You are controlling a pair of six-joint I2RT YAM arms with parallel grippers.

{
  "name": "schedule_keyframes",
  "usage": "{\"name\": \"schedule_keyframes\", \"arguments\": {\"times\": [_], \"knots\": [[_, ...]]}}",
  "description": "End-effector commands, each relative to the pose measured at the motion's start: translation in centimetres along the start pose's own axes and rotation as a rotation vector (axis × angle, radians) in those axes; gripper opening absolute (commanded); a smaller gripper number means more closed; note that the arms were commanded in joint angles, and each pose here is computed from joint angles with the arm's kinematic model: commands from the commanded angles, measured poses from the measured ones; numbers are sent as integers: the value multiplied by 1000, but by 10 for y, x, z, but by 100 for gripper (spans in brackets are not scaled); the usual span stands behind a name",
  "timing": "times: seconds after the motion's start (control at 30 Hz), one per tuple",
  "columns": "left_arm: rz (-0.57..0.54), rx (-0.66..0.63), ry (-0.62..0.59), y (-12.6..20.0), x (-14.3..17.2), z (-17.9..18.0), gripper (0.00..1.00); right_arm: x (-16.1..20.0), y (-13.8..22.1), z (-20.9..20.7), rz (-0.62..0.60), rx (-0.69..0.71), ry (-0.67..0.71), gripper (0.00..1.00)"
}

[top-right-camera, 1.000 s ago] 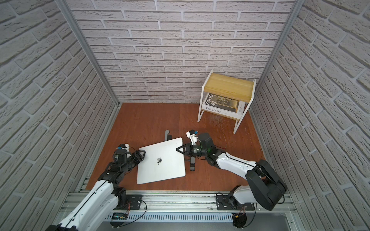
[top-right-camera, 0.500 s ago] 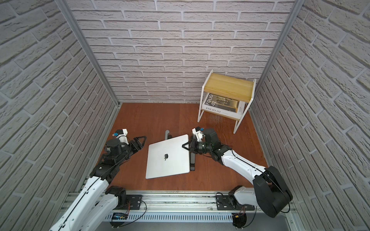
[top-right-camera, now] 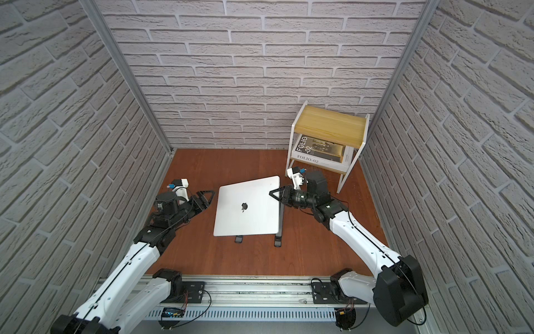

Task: Close the laptop lid and set it aside
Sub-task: Pick up the laptop from the computer stand.

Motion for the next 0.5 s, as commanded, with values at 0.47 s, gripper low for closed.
{"name": "schedule_keyframes", "arguments": {"times": [0.47], "knots": [[-49, 479, -105, -39, -126, -127, 80, -91, 145, 161, -322, -237, 324, 3]]}}
Point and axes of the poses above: each gripper's point midway between its finger pads, its own y axis back along the fingers, its own z axis along the line the jaws close on, x = y × z, the point moved 2 cm from there along y, back along the fingers, and after that the axes turned 3 degrees about -y, right-handed, at the moved point
